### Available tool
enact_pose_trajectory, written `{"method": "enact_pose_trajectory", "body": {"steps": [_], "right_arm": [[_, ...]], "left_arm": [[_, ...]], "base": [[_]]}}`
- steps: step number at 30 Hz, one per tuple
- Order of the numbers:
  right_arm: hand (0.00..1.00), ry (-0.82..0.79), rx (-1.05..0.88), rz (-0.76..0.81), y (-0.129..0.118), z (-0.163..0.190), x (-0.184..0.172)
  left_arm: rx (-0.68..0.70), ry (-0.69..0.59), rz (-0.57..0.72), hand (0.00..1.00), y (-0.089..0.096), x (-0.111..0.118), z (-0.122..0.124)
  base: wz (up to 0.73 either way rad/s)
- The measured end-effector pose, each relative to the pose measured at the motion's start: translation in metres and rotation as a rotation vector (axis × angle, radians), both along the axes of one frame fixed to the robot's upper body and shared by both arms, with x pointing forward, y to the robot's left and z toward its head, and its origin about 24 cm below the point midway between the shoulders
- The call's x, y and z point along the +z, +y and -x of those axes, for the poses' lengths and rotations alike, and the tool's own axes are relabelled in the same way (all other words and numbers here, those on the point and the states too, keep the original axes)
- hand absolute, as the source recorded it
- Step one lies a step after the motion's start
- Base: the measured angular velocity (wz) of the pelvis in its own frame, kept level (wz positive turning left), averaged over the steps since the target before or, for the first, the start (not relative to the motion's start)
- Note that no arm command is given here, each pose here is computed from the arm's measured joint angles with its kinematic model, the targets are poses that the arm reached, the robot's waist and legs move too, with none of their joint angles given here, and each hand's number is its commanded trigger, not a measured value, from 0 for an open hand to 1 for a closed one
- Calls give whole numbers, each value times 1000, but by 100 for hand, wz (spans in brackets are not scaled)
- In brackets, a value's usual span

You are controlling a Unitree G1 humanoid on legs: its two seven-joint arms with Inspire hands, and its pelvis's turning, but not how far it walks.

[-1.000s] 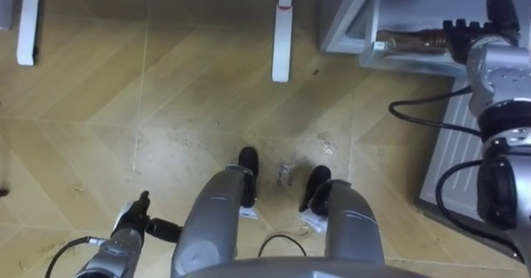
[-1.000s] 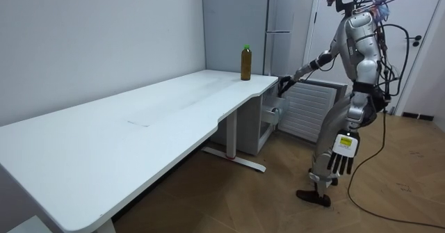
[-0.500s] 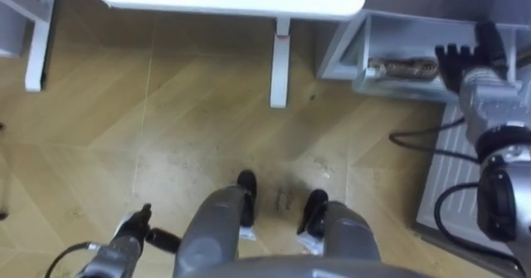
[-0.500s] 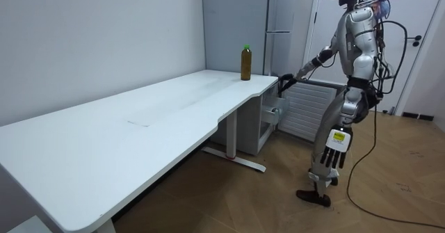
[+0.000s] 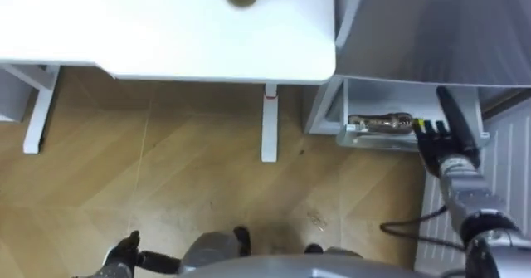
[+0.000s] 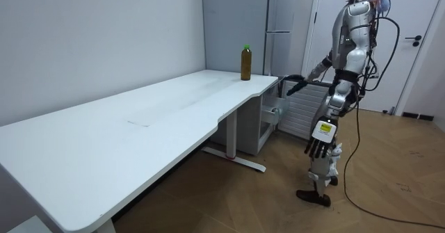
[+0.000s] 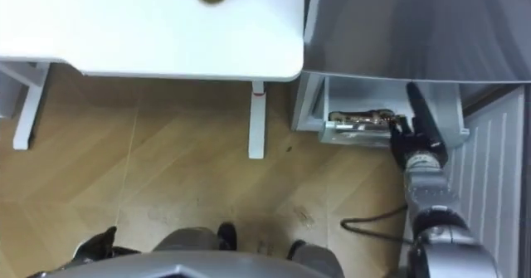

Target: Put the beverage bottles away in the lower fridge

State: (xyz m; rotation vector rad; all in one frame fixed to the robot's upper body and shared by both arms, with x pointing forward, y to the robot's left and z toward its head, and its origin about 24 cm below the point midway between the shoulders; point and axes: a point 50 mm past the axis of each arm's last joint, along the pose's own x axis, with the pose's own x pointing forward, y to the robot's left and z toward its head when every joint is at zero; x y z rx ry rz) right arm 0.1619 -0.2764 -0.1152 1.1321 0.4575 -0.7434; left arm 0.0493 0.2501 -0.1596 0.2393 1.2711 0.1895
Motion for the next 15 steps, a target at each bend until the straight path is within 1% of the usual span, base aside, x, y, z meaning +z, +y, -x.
{"method": "enact_pose_trajectory", "body": {"steps": [1, 4, 6, 12, 15], "right_arm": [[0, 36, 21, -4, 6, 15, -8], [0, 107, 76, 0, 16, 38, -19], [0, 168, 163, 20, 26, 55, -27], [0, 331, 403, 103, 34, 83, -39], [0, 434, 572, 186, 34, 93, -43]], "left_arm": [[6, -3, 1, 0, -3, -1, 3], [30, -12, 3, 0, -7, -2, 7], [72, -23, -6, 0, -7, -2, 9], [103, -46, -27, 0, -7, -2, 9], [124, -63, -33, 0, -9, -2, 9]], "base": [[-7], [-1], [-5], [0], [0]]}}
